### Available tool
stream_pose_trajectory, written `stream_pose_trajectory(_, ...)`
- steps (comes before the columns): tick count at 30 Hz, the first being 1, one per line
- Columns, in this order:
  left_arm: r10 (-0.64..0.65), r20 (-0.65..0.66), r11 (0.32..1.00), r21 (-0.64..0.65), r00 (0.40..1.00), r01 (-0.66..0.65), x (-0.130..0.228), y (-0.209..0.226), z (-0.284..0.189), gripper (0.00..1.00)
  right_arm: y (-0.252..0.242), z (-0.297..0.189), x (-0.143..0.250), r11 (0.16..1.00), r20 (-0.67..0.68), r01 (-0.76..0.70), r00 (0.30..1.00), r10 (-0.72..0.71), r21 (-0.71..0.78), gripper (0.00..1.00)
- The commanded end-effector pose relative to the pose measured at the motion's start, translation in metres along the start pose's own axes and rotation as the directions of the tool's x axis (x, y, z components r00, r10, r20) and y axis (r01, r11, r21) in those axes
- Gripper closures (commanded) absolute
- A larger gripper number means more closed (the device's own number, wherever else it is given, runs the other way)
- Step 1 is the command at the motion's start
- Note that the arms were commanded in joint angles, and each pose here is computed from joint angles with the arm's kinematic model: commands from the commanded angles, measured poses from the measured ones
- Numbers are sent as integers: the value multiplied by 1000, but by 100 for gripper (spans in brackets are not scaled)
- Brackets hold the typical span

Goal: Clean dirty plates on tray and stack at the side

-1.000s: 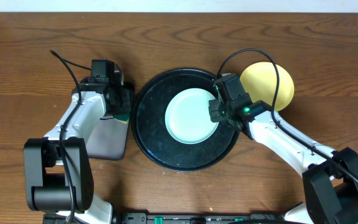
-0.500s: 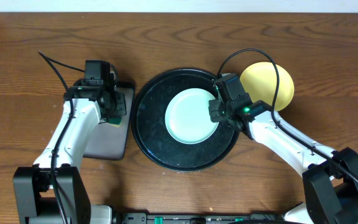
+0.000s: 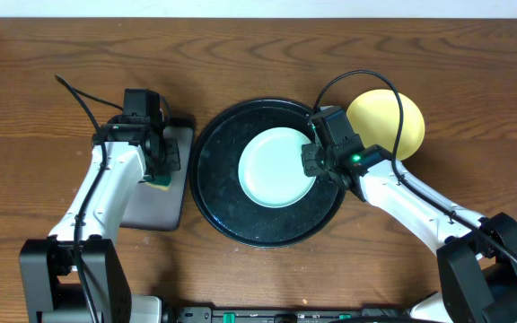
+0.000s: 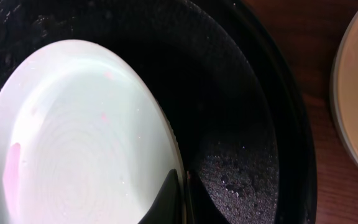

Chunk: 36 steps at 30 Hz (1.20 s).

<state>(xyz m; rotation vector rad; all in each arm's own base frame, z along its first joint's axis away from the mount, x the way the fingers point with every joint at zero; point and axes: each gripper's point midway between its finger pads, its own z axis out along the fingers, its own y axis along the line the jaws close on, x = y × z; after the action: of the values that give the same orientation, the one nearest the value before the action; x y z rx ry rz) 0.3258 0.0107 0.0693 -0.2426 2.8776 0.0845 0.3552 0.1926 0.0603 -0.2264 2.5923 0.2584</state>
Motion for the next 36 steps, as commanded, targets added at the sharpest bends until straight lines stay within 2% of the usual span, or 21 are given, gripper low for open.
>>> stream_pose_trajectory(1, -22, -35, 1000, -15, 999, 21, 5, 1, 1, 92, 1, -5, -9, 1000, 21, 6, 1000, -6, -9, 99)
stream_pose_trajectory(6, -23, -79, 999, 38, 997, 26, 18, -8, 6, 92, 1, -5, -9, 1000, 22, 6, 1000, -6, -8, 99)
stream_pose_trajectory(18, -20, -117, 999, 32, 993, 24, 29, -6, 9, 92, 1, -5, -9, 1000, 22, 6, 1000, -6, -8, 99)
stream_pose_trajectory(24, 17, -141, 994, 106, 990, -2, 34, -18, 8, 92, 1, -5, -9, 1000, 21, 6, 1000, -6, -8, 99)
stream_pose_trajectory(32, 37, -189, 995, 101, 981, -18, 47, -16, 6, 92, 1, -5, -8, 1000, 19, 6, 1000, -6, -7, 98)
stream_pose_trajectory(34, 48, -192, 991, 133, 980, -23, 47, -21, 5, 92, 1, -5, -8, 1000, 18, 6, 1000, -6, -7, 98)
stream_pose_trajectory(36, 102, -184, 972, 230, 978, -58, 48, -36, 3, 93, 1, -5, -8, 1000, 19, 6, 1000, -6, -7, 98)
